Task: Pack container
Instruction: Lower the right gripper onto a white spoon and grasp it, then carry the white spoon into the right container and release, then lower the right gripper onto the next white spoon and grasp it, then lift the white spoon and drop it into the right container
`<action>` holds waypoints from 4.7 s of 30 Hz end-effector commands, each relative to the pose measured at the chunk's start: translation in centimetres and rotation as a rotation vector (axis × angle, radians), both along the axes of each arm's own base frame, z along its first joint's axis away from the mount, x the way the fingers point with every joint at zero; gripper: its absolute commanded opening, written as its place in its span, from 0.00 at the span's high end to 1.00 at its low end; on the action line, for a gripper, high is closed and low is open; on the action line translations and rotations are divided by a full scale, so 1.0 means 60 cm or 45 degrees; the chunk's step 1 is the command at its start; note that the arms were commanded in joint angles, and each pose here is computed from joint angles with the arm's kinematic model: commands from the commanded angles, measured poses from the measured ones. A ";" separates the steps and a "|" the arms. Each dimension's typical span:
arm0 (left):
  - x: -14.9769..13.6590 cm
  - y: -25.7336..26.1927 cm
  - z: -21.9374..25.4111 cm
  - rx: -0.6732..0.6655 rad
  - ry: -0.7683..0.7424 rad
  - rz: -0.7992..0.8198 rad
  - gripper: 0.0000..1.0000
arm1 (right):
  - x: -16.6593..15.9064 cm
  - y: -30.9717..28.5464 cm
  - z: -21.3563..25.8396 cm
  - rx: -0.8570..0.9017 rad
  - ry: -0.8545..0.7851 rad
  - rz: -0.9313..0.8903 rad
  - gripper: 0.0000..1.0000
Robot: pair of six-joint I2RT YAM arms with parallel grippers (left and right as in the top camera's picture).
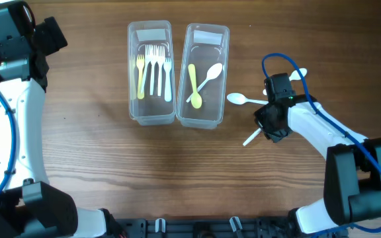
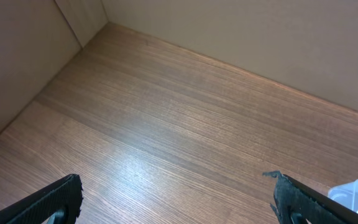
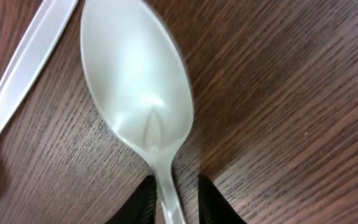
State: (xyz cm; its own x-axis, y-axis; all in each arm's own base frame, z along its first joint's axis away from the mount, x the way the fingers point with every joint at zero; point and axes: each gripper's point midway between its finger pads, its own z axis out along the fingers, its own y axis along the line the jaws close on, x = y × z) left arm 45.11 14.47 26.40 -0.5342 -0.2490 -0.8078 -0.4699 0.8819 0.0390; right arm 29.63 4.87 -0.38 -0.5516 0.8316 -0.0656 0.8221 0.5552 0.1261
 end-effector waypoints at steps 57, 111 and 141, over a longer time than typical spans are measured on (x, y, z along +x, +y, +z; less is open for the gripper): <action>0.001 0.002 0.010 -0.003 -0.022 0.009 0.00 | 0.186 0.070 0.206 -0.490 -0.602 2.969 0.13; 0.001 0.002 0.010 -0.003 -0.022 0.009 0.00 | 0.109 0.042 -0.024 0.165 -0.315 2.756 0.96; 0.001 0.002 0.010 -0.003 -0.022 0.009 0.00 | 0.318 0.272 0.388 -0.117 -1.117 1.319 0.96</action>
State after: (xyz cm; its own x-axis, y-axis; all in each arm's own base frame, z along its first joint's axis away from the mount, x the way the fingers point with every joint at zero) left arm 45.10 14.47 26.39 -0.5345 -0.2490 -0.8076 -0.4701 0.8817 0.0393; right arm 48.30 22.14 21.84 -0.6102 -0.1526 -0.7774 -0.4980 0.8371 0.2265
